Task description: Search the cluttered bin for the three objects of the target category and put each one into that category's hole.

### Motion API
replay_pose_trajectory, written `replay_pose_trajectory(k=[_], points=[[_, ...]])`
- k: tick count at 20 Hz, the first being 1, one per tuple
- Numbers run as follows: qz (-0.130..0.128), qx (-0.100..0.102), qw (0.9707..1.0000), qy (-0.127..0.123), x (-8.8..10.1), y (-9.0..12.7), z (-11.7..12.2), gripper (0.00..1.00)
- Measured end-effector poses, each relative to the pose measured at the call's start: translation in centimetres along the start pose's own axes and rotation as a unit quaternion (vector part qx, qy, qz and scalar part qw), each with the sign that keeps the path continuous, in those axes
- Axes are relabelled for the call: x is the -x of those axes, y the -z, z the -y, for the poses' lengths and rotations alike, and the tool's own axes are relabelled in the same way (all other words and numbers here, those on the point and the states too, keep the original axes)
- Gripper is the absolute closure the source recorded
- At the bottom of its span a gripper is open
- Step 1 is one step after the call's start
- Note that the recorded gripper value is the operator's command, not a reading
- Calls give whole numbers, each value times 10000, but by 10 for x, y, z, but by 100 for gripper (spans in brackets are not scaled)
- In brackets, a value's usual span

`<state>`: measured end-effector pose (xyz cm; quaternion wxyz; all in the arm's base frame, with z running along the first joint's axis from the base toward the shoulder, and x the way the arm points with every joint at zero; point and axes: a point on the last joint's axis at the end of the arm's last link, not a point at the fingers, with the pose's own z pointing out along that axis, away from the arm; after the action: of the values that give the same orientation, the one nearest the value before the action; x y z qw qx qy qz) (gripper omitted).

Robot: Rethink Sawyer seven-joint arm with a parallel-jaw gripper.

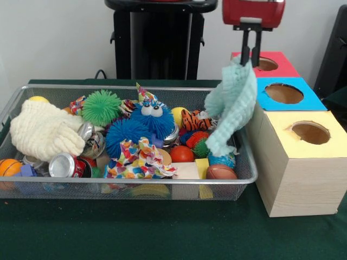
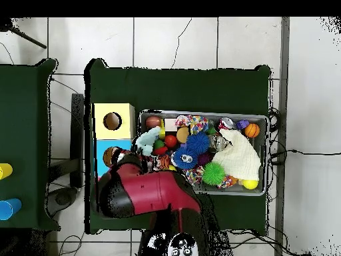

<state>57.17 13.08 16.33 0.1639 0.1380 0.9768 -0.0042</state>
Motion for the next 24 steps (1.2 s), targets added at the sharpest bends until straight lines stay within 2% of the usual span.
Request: replay_pose_trajectory(k=[2, 8, 16, 17, 24], points=[[5, 64, 10000, -24, 3, 4, -15, 100], [57, 153, 9999, -31, 9, 9, -34, 100], [48, 126, 9999, -15, 13, -2, -36, 100], [13, 85, 10000, -23, 12, -8, -34, 0], [-49, -5, 10000, -60, 10, -17, -25, 0]])
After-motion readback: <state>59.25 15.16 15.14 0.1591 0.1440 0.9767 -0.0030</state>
